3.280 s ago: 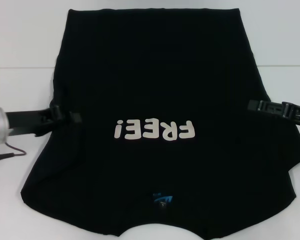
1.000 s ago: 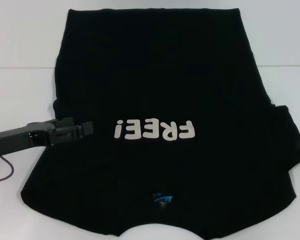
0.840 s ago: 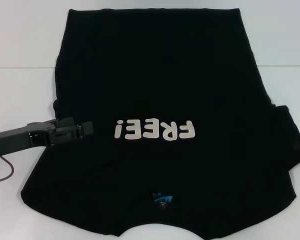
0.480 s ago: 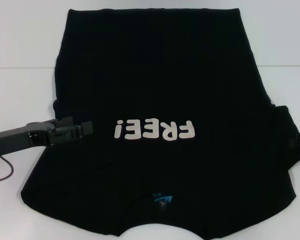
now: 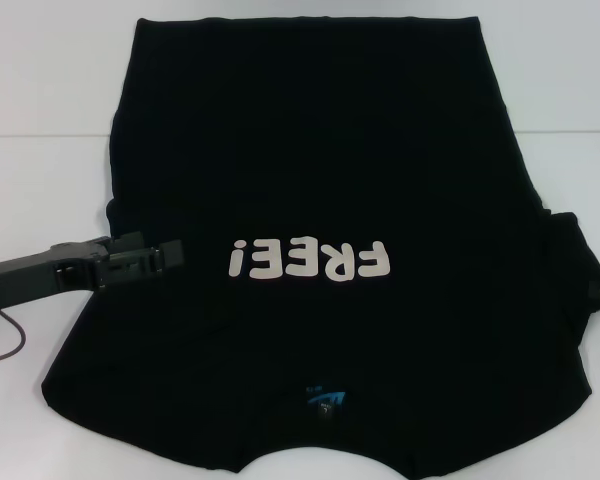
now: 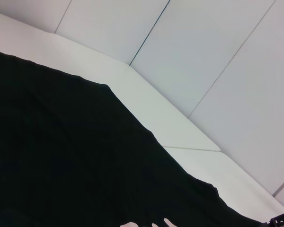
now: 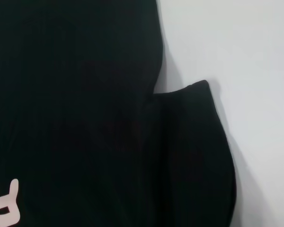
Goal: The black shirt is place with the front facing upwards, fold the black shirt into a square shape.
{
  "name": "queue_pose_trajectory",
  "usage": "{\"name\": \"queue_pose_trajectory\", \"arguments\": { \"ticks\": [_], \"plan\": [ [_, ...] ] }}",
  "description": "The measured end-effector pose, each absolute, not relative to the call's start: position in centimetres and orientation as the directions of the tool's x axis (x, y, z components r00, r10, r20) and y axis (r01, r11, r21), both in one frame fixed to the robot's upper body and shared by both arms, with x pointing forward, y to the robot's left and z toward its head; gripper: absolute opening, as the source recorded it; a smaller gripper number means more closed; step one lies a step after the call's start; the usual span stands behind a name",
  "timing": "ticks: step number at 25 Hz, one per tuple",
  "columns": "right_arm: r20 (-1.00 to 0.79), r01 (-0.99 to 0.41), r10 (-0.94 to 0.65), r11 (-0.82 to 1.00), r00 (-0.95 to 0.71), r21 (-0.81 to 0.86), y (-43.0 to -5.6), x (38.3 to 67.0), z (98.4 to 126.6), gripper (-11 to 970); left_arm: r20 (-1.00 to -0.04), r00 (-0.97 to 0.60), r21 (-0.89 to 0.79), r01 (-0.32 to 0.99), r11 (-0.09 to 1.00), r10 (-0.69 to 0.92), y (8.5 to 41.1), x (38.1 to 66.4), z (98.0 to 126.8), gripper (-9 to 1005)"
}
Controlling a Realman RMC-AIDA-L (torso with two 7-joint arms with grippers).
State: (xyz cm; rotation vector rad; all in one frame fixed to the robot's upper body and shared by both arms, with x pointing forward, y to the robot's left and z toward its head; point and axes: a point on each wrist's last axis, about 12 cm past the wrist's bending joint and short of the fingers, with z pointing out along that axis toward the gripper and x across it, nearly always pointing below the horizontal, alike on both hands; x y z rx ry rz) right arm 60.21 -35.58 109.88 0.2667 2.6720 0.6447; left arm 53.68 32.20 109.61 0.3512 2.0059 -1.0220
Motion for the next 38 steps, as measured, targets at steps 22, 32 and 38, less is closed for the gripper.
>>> {"name": "queue_pose_trajectory", "arguments": {
  "ticks": [22, 32, 38],
  "plan": [
    [-0.382, 0.124, 0.304, 0.895, -0.873, 0.429, -38.1, 59.8, 110.7, 35, -0.780, -0.610, -0.549, 0.558, 0.622, -0.141, 32.4, 53.3, 109.5, 950],
    [-0.451, 0.163, 0.340, 0.908, -0.825, 0.386, -40.4, 59.6, 111.4, 53, -0.788, -0.577, -0.566, 0.541, 0.622, -0.215, 33.5, 52.6, 109.8, 950],
    [-0.468, 0.167, 0.361, 0.899, -0.806, 0.406, -40.9, 60.0, 112.3, 68, -0.788, -0.571, -0.572, 0.537, 0.620, -0.232, 33.8, 52.4, 109.9, 950]
  ]
}}
